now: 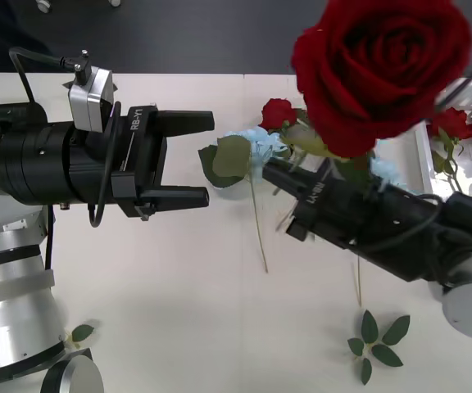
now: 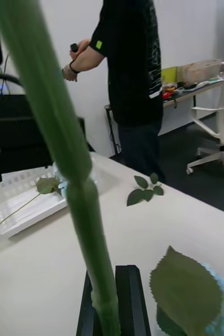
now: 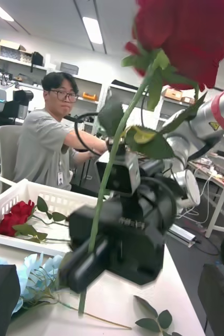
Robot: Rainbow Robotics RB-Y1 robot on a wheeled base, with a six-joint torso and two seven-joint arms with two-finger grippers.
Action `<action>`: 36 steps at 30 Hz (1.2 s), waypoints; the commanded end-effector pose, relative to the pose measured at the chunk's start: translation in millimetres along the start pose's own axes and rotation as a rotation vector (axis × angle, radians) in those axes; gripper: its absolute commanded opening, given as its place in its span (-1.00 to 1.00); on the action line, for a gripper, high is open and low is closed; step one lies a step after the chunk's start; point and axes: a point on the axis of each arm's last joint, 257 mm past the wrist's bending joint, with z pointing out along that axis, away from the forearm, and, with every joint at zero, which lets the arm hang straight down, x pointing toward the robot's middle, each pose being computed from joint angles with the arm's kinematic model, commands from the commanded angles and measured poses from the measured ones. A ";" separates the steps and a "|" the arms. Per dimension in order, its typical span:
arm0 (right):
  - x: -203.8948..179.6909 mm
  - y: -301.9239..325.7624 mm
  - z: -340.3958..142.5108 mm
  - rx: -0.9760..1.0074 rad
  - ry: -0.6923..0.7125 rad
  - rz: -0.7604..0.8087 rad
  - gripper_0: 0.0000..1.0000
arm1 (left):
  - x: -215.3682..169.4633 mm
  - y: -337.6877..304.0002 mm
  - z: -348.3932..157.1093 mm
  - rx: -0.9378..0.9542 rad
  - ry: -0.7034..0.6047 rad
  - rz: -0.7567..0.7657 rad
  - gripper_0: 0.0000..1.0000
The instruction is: Put the red flowers into the right box and the blue flowers into the left box
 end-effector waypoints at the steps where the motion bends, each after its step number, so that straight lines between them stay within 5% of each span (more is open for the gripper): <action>1: -24.1 -18.2 -25.3 0.068 -0.058 0.042 -1.00 | -13.1 -1.3 3.8 0.015 0.009 0.089 1.00; 8: -31.2 -83.1 -63.2 0.231 -0.024 0.093 -1.00 | 4.7 18.1 1.2 -0.065 0.018 0.013 1.00; 18: -37.7 -184.5 -133.2 0.459 0.181 0.259 -1.00 | 52.6 65.4 -21.2 -0.259 0.227 -0.072 1.00; 36: -14.8 -317.5 -271.4 0.753 0.488 0.460 -1.00 | 118.4 120.6 -95.8 -0.808 0.492 -0.701 1.00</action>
